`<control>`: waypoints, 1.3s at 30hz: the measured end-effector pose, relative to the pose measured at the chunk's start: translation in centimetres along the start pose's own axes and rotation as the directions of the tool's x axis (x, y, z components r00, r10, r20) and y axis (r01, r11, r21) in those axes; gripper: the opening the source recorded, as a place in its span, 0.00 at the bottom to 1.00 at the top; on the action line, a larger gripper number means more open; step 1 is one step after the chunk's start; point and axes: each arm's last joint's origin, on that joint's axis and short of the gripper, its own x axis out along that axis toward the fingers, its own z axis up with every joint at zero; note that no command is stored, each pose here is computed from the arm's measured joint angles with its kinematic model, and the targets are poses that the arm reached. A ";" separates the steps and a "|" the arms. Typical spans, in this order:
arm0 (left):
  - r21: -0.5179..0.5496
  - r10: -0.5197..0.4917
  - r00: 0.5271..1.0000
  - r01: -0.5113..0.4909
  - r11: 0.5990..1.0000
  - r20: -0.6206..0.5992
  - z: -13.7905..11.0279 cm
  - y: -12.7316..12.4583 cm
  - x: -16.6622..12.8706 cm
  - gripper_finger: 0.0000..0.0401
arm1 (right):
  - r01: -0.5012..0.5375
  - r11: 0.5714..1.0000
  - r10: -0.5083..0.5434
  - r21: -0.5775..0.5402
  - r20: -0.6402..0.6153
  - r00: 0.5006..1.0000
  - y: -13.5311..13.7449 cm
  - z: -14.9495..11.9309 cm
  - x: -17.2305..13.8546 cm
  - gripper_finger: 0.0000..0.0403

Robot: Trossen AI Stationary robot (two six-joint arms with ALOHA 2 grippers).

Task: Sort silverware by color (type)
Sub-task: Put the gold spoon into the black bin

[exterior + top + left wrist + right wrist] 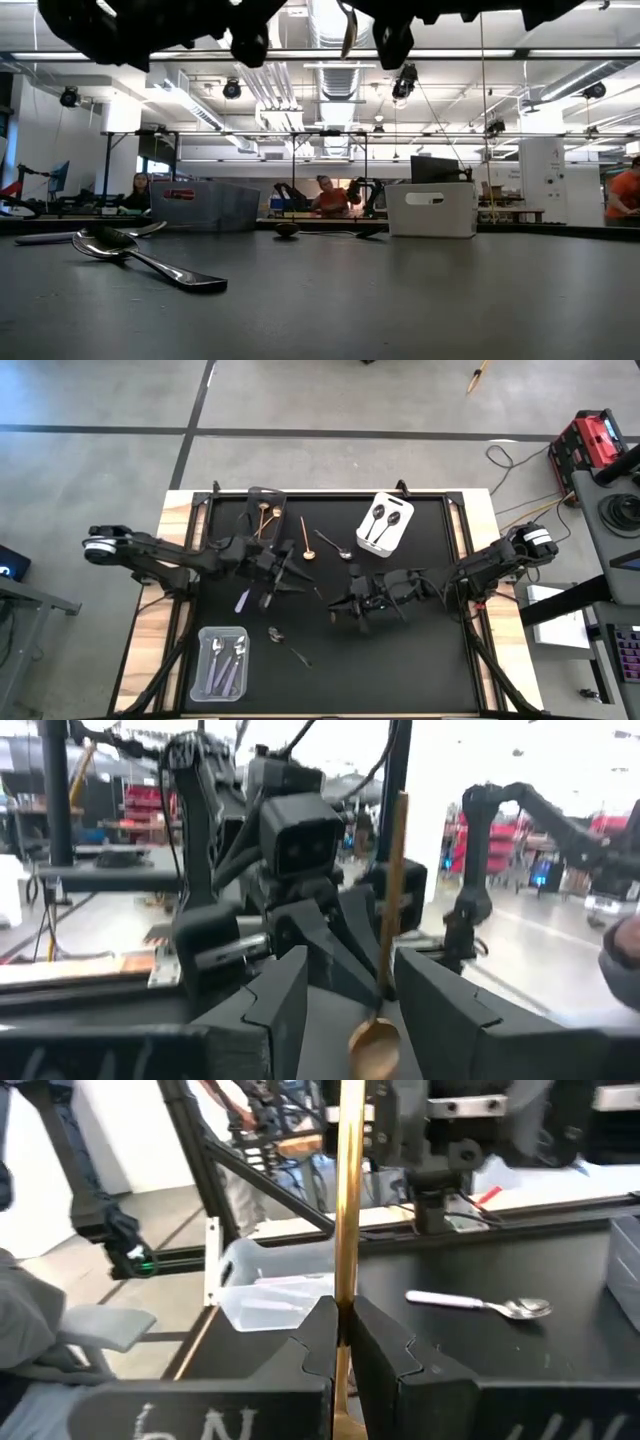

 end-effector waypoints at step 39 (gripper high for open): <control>-0.023 -0.343 0.935 0.346 0.938 0.085 -1.2 1.6 6.6 0.06 | -0.033 0.999 0.033 -0.004 -0.018 0.999 -0.1 -0.2 0.0 0.03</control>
